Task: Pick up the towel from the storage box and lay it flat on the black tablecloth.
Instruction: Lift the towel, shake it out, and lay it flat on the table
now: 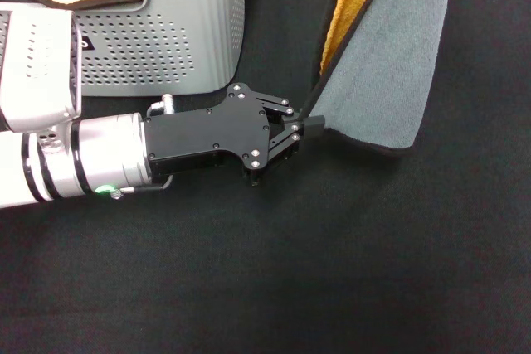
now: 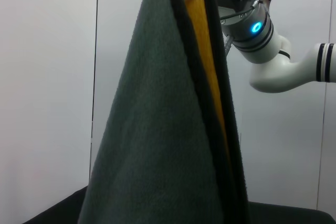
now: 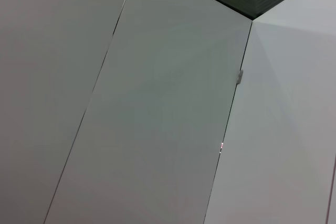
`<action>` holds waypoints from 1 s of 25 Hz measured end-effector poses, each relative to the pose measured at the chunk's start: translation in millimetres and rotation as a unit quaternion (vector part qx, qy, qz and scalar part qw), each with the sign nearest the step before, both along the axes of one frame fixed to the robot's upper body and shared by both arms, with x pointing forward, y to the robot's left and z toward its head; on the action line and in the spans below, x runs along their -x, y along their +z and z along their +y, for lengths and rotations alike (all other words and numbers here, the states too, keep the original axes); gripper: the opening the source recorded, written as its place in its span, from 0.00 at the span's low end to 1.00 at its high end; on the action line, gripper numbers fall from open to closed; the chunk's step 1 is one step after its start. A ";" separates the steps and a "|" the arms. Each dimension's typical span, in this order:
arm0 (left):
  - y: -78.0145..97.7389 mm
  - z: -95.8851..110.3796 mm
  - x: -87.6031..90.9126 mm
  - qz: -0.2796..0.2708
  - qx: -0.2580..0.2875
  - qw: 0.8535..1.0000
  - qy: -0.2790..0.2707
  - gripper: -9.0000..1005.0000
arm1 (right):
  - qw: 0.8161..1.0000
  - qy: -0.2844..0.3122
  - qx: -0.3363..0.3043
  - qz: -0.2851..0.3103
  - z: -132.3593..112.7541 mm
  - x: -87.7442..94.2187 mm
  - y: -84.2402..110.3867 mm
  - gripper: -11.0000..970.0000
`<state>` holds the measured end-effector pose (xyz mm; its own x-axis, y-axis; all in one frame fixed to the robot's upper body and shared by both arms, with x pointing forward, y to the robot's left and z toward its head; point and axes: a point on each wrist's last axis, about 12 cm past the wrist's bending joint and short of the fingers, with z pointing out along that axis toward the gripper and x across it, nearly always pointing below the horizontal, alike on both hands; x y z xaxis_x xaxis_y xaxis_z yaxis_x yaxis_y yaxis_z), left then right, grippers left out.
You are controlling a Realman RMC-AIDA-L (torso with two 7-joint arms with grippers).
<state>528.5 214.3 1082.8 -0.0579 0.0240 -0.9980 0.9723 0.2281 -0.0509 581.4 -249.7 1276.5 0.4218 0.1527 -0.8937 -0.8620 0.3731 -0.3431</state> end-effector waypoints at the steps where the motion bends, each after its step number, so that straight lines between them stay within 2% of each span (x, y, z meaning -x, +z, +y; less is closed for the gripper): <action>1: -0.1 0.0 0.0 0.000 0.000 1.000 0.000 0.04 | 1.000 0.000 0.000 0.000 -0.2 0.1 -0.1 0.03; 9: -0.1 0.1 0.4 0.000 0.000 1.000 -0.002 0.04 | 1.000 -0.002 -0.002 0.007 -1.5 -0.1 -3.1 0.03; 14: 1.4 1.5 0.0 -0.001 0.010 1.000 0.007 0.03 | 1.000 -0.012 -0.002 0.023 -8.1 2.6 -13.5 0.03; 15: 6.0 10.5 0.2 -0.011 0.047 0.998 0.044 0.03 | 0.999 -0.015 -0.001 0.030 -9.8 3.0 -17.0 0.03; 18: 15.6 20.5 0.5 -0.029 0.081 0.994 0.066 0.03 | 0.998 -0.024 -0.003 0.058 -16.1 2.3 -29.6 0.03; 20: 25.9 26.0 -1.7 -0.031 0.100 0.992 0.066 0.03 | 0.996 -0.029 0.000 0.080 -19.3 0.1 -37.2 0.03; 25: 67.1 41.3 -8.4 -0.058 0.149 0.987 0.037 0.03 | 0.990 -0.059 0.007 0.127 -25.3 -7.2 -53.3 0.03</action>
<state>536.8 255.6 1150.0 0.0660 -0.2708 -0.9604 0.9569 0.2900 -0.0160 588.7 -275.1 1223.1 0.1970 0.1038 -0.9749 -0.8722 0.4727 -0.1259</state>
